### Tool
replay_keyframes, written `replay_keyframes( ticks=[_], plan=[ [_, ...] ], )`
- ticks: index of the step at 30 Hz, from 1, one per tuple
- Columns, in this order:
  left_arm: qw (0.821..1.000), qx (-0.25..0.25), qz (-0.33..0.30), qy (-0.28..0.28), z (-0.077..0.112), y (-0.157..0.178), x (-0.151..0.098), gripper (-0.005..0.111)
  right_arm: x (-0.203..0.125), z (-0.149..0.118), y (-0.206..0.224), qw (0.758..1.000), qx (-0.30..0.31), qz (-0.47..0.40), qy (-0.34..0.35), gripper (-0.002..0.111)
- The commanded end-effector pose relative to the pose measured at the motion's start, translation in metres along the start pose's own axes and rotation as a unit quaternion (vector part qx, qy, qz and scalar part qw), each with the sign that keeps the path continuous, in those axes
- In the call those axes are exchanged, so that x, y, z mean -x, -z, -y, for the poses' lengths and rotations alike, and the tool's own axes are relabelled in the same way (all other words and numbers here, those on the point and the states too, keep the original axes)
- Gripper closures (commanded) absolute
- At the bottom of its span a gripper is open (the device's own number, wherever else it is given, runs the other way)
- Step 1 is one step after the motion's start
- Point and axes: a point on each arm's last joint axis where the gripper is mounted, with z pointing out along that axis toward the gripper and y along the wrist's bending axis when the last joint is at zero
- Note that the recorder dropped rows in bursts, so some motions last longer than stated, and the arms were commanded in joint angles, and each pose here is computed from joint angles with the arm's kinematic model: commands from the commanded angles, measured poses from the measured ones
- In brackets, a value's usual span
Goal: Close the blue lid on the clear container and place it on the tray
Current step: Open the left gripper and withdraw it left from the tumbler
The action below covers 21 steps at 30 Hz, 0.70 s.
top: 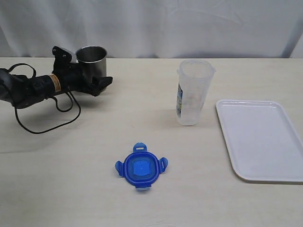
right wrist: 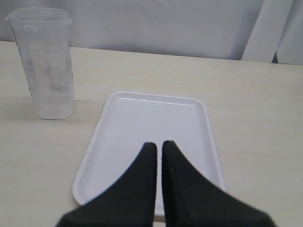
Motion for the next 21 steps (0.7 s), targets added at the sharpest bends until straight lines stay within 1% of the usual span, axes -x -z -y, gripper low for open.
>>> replay_keyframes(
  ticks=[1, 6, 9, 11, 14, 16, 19, 21],
  plan=[
    [0.999, -0.015, 0.030, 0.044, -0.013, 0.014, 0.009, 0.008, -0.001, 0.000, 0.000, 1.000, -0.004, 0.002, 0.002, 0.104],
    [0.995, -0.085, 0.052, 0.009, -0.016, 0.031, 0.010, 0.008, -0.001, 0.000, 0.000, 1.000, -0.004, 0.002, 0.002, 0.104],
    [0.993, -0.112, 0.042, -0.010, -0.017, 0.038, 0.006, 0.008, -0.001, 0.000, 0.000, 1.000, -0.004, 0.002, 0.002, 0.104],
    [0.992, -0.118, 0.031, -0.013, -0.021, 0.043, 0.003, 0.008, -0.001, 0.000, 0.000, 1.000, -0.004, 0.002, 0.002, 0.104],
    [0.993, -0.113, 0.025, 0.009, -0.028, 0.049, 0.000, 0.008, -0.001, 0.000, 0.000, 1.000, -0.004, 0.002, 0.002, 0.104],
    [0.993, -0.111, 0.030, 0.018, -0.033, 0.056, 0.000, 0.008, -0.001, 0.000, 0.000, 1.000, -0.004, 0.002, 0.002, 0.104],
    [0.991, -0.124, 0.045, 0.024, -0.040, 0.067, 0.000, 0.008, -0.001, 0.000, 0.000, 1.000, -0.004, 0.002, 0.002, 0.104],
    [0.991, -0.127, 0.039, 0.032, -0.050, 0.081, -0.004, 0.008, -0.001, 0.000, 0.000, 1.000, -0.004, 0.002, 0.002, 0.104]
  ],
)
